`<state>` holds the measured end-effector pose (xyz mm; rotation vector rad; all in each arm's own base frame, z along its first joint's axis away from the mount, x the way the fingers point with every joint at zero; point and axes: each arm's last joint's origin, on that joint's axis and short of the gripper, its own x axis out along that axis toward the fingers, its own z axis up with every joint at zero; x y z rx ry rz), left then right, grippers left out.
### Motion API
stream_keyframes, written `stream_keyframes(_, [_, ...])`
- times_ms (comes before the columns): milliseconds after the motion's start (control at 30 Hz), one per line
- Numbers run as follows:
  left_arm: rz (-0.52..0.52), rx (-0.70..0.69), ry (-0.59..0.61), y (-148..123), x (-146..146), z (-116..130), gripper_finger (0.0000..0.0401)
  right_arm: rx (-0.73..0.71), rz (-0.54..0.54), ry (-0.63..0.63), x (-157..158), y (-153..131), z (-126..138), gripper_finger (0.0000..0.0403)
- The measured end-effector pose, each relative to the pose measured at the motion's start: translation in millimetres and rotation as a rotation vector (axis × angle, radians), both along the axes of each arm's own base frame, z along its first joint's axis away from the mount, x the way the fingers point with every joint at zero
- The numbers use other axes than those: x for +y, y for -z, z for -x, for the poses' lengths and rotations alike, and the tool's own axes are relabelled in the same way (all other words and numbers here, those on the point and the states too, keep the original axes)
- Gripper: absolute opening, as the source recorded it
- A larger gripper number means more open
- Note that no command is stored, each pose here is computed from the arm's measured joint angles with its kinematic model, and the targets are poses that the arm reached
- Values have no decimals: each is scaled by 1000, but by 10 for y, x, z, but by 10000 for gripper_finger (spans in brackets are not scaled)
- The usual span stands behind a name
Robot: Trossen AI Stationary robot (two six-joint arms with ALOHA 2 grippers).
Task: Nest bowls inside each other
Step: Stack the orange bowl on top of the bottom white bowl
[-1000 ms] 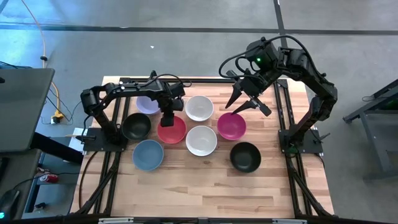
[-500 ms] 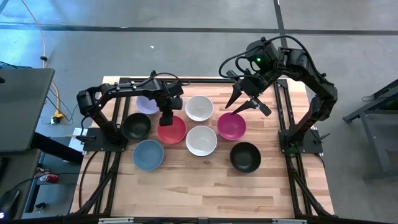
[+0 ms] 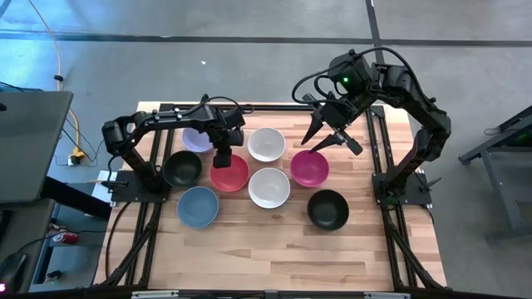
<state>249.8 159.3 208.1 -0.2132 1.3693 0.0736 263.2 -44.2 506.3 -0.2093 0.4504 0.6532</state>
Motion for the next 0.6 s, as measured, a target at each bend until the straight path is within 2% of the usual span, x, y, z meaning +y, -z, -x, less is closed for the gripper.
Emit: stream_keyframes(600, [-5,-7,-8,-1,6,-8,86,0,0,0,0,0,0,118])
